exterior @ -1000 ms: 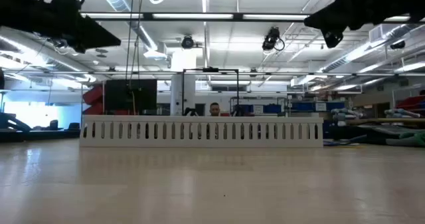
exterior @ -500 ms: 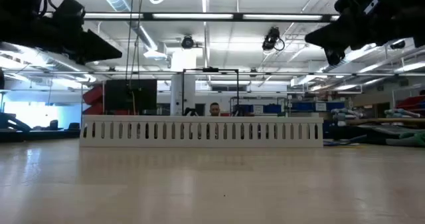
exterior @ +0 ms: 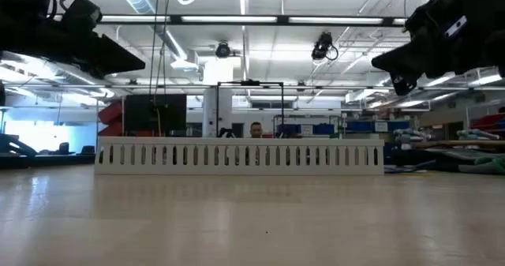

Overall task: Ziptie cables
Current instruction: Return to Home Position

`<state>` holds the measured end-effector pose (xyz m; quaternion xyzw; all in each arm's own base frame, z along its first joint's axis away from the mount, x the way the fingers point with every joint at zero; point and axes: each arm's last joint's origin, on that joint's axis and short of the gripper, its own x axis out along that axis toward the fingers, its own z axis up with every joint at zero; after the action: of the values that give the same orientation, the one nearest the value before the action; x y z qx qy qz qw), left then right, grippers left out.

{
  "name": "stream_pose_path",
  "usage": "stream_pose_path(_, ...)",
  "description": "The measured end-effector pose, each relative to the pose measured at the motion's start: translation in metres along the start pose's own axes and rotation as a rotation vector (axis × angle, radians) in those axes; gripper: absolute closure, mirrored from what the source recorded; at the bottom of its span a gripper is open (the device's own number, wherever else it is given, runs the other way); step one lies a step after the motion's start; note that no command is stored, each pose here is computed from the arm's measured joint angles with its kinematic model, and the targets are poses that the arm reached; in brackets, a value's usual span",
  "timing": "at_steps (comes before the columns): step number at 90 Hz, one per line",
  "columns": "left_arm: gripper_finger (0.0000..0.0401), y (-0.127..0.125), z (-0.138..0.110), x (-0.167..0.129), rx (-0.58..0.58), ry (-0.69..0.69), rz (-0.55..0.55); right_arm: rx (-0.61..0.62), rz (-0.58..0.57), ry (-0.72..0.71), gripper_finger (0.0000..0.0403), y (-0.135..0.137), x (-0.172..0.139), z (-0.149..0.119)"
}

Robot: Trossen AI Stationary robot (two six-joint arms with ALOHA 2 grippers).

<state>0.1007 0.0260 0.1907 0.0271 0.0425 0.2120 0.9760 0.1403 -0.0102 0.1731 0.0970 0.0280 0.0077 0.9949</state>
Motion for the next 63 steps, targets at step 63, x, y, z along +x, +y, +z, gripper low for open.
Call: stream_pose_path(63,0.0401,0.000,-0.004,-0.003,0.014,-0.021,-0.022,-0.006,-0.032,-0.088,0.0400,0.001,-0.027,-0.003)
